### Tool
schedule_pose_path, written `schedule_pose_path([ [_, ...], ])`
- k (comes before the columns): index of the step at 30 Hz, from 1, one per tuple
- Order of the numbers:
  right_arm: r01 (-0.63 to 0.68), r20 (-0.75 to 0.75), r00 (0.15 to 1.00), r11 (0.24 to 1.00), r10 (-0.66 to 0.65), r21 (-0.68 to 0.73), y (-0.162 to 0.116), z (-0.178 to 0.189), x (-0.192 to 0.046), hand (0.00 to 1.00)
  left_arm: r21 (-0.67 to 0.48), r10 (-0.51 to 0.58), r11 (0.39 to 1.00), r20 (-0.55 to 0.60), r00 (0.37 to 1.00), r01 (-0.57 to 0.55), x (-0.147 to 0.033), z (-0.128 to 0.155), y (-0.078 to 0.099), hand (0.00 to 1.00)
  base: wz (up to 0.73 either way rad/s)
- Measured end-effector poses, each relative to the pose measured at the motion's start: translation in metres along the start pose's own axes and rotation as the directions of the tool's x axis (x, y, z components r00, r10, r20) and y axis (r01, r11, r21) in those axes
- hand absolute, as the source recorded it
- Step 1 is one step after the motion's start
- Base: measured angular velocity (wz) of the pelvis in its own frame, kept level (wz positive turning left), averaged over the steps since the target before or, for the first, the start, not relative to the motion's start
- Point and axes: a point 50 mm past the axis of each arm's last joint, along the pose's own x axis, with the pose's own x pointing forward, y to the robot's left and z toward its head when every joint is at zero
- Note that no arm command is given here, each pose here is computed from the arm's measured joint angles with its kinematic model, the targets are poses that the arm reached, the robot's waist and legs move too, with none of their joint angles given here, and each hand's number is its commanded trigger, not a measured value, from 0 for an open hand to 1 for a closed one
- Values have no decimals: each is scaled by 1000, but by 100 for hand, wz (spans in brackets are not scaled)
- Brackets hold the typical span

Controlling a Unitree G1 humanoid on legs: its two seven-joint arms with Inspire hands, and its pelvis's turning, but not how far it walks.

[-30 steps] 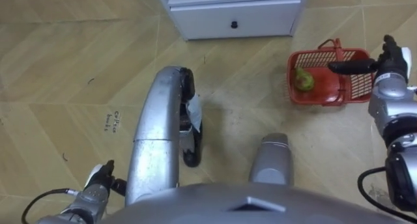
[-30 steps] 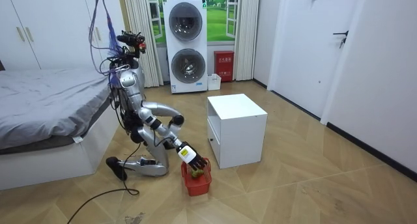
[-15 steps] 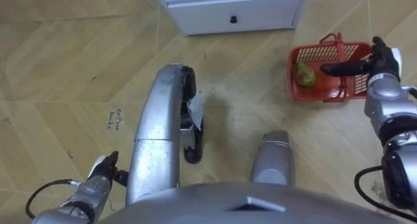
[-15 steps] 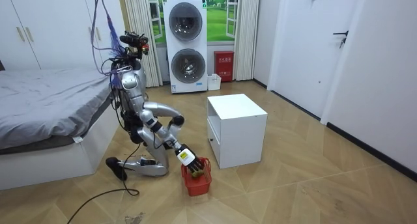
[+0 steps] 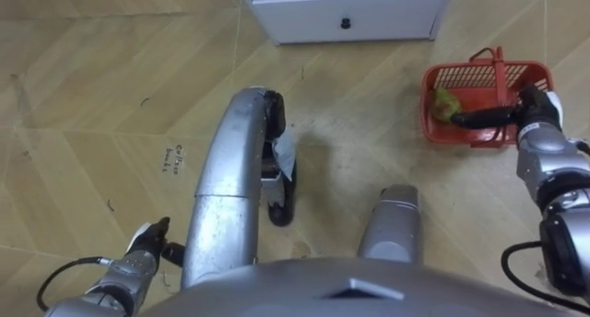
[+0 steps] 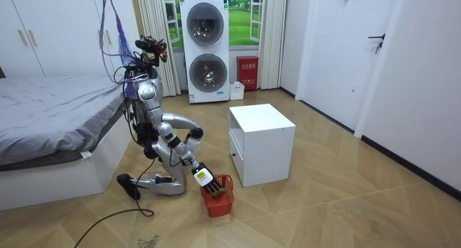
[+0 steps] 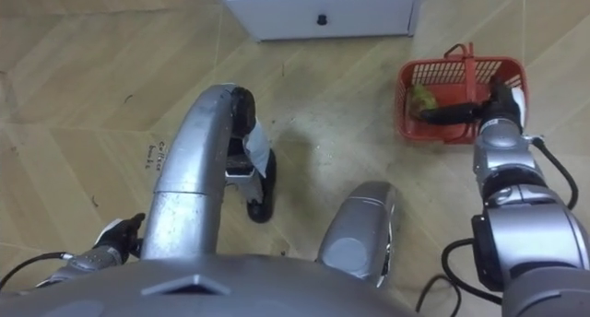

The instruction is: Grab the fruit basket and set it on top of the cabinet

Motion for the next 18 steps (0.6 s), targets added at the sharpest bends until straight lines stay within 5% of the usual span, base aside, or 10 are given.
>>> schedule_pose_path([
  [9, -14, -40, 999, 1000, 14, 3, -3, -9, 0, 0, 0, -41, 999, -6, 999, 41, 0, 0, -2, 0, 0],
  [10, -19, -39, 999, 1000, 19, -4, -4, -8, 0, 26, 0, -41, 999, -6, 999, 41, 0, 0, -2, 0, 0],
  [11, -24, -38, 999, 1000, 24, -10, -4, -8, 0, 73, 0, -41, 999, -6, 999, 41, 0, 0, -2, 0, 0],
  [12, -31, -36, 999, 999, 30, -22, -5, -7, 0, 100, 0, -41, 999, -4, 999, 41, 0, 1, -2, 0, 0],
  [18, -36, -40, 999, 999, 36, -10, -10, -6, 1, 100, 6, -52, 999, -12, 999, 52, 0, 0, -4, 0, 0],
])
